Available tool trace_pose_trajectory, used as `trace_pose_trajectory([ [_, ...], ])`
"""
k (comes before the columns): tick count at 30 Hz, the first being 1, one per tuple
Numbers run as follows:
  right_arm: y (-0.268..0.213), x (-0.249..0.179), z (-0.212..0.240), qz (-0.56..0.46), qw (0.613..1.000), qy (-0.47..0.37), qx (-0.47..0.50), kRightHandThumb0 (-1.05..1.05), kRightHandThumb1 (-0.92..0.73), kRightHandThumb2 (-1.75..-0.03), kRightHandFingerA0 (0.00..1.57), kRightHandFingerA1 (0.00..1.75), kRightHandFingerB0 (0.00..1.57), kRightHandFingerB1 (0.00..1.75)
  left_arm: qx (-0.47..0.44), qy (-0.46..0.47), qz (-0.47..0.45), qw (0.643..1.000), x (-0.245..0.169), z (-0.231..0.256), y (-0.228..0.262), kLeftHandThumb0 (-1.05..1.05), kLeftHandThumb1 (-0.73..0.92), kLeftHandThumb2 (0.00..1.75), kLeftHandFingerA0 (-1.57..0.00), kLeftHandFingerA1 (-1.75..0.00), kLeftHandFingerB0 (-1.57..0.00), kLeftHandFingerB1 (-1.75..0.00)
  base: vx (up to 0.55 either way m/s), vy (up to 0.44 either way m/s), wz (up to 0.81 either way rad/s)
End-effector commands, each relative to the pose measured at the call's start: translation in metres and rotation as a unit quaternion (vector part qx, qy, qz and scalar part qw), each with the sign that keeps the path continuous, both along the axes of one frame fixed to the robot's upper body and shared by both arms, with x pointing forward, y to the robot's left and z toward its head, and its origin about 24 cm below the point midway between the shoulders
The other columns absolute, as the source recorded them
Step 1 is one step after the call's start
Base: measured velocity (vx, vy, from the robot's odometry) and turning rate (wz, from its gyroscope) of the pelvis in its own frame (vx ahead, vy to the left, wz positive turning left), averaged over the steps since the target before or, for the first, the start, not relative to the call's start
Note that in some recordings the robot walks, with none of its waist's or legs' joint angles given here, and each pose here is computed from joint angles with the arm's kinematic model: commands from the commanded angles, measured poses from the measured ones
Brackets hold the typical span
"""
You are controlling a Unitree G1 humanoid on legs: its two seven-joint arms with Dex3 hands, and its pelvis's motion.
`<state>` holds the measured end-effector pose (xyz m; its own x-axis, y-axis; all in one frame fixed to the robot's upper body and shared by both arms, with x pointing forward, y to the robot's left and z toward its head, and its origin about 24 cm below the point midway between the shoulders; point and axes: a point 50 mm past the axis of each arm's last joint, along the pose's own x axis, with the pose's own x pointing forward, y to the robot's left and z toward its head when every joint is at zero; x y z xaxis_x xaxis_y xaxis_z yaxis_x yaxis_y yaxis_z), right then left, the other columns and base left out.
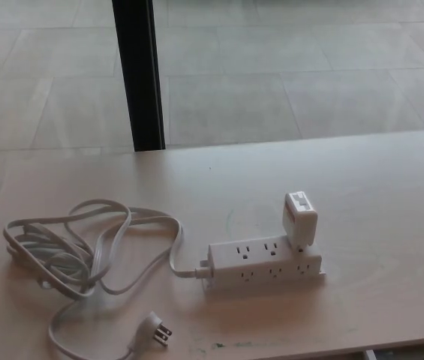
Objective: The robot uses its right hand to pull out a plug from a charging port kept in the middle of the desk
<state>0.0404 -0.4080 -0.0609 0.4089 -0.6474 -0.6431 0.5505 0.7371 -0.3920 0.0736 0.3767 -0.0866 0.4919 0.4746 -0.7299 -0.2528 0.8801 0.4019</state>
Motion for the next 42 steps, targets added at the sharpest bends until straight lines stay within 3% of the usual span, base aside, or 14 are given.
trace_pose_trajectory([
  [1, -0.052, 0.026, 0.081, -0.096, 0.961, -0.254, -0.046, -1.05, -0.44, -0.99, 0.92, 1.05, 0.23, 0.93, -0.013, -0.102, 0.064, 0.993, 0.006, 0.032, 0.035, -0.94, 0.92, 0.85, -0.61, -0.53, -0.20, -0.37, 0.00, 0.000, 0.00],
  [3, -0.056, 0.051, 0.106, -0.062, 0.956, -0.275, -0.074, -1.03, -0.61, -0.60, 0.93, 1.06, 0.23, 1.06, -0.017, -0.103, 0.065, 0.992, 0.005, 0.031, 0.035, -0.92, 0.92, 0.85, -0.61, -0.53, -0.19, -0.37, 0.00, 0.000, 0.00],
  [5, -0.055, 0.074, 0.131, -0.037, 0.943, -0.321, -0.081, -1.00, -0.39, -0.91, 0.95, 1.04, 0.36, 0.87, -0.019, -0.104, 0.067, 0.992, 0.004, 0.030, 0.034, -0.92, 0.92, 0.85, -0.61, -0.52, -0.19, -0.37, 0.00, 0.000, 0.00],
  [9, -0.038, 0.128, 0.196, 0.068, 0.913, -0.384, -0.123, -1.05, -0.42, -0.90, 1.03, 0.93, 0.49, 0.76, -0.025, -0.104, 0.072, 0.992, 0.001, 0.028, 0.033, -0.95, 0.92, 0.86, -0.60, -0.51, -0.18, -0.36, 0.00, 0.000, 0.00],
  [11, -0.031, 0.139, 0.211, 0.094, 0.902, -0.403, -0.123, -1.00, -0.40, -0.88, 1.08, 0.88, 0.53, 0.73, -0.025, -0.103, 0.069, 0.992, 0.002, 0.028, 0.033, -0.84, 0.84, 1.19, -0.55, -0.60, -0.13, -0.45, 0.00, 0.000, 0.00],
  [15, 0.011, 0.193, 0.264, 0.228, 0.845, -0.472, -0.108, -0.81, -0.66, -0.60, 0.93, 1.13, 0.35, 0.41, -0.025, -0.106, 0.070, 0.992, 0.001, 0.028, 0.032, -0.86, 0.84, 1.20, -0.55, -0.60, -0.12, -0.45, 0.00, 0.000, 0.00],
  [16, 0.021, 0.201, 0.272, 0.242, 0.838, -0.478, -0.100, -0.86, -0.57, -0.92, 0.90, 1.13, 0.26, 0.46, -0.023, -0.107, 0.072, 0.991, 0.001, 0.027, 0.031, -0.93, 0.92, 0.85, -0.60, -0.51, -0.19, -0.37, 0.00, 0.000, 0.00],
  [17, 0.031, 0.209, 0.279, 0.264, 0.833, -0.476, -0.098, -0.73, -0.67, -0.61, 0.77, 1.24, 0.25, 0.32, -0.028, -0.108, 0.075, 0.991, 0.001, 0.027, 0.032, -0.94, 0.91, 0.86, -0.59, -0.51, -0.17, -0.36, 0.00, 0.000, 0.00],
  [19, 0.051, 0.228, 0.291, 0.327, 0.818, -0.457, -0.122, -0.75, -0.67, -0.61, 0.73, 1.26, 0.19, 0.28, -0.030, -0.112, 0.075, 0.990, 0.001, 0.028, 0.032, -0.94, 0.92, 0.86, -0.58, -0.51, -0.17, -0.36, 0.00, 0.000, 0.00],
  [31, 0.145, 0.288, 0.280, 0.516, 0.761, -0.363, -0.150, -0.95, -0.54, -0.87, 0.92, 1.22, 0.24, 0.40, -0.029, -0.111, 0.072, 0.991, 0.002, 0.029, 0.033, -0.93, 0.91, 0.86, -0.60, -0.52, -0.18, -0.36, 0.00, 0.000, 0.00],
  [32, 0.151, 0.291, 0.278, 0.523, 0.762, -0.351, -0.150, -0.82, -0.58, -0.59, 0.92, 1.25, 0.29, 0.30, -0.032, -0.112, 0.073, 0.991, 0.002, 0.029, 0.032, -0.91, 0.92, 0.85, -0.59, -0.52, -0.19, -0.35, 0.00, 0.000, 0.00],
  [33, 0.165, 0.296, 0.271, 0.544, 0.755, -0.333, -0.153, -0.90, -0.52, -0.88, 0.94, 1.18, 0.23, 0.41, -0.032, -0.113, 0.069, 0.991, 0.002, 0.029, 0.032, -0.91, 0.92, 0.85, -0.60, -0.53, -0.19, -0.36, 0.00, 0.000, 0.00],
  [37, 0.187, 0.304, 0.258, 0.586, 0.733, -0.299, -0.172, -0.95, -0.55, -0.89, 0.95, 1.25, 0.23, 0.40, -0.031, -0.115, 0.073, 0.990, 0.003, 0.031, 0.034, -0.91, 0.92, 0.84, -0.61, -0.53, -0.18, -0.35, 0.00, 0.000, 0.00],
  [42, 0.215, 0.312, 0.245, 0.649, 0.690, -0.213, -0.239, -0.81, -0.62, -0.62, 0.94, 1.45, 0.26, 0.33, -0.029, -0.120, 0.068, 0.990, 0.003, 0.033, 0.036, -0.92, 0.92, 0.83, -0.59, -0.51, -0.19, -0.35, 0.00, 0.000, 0.00],
])
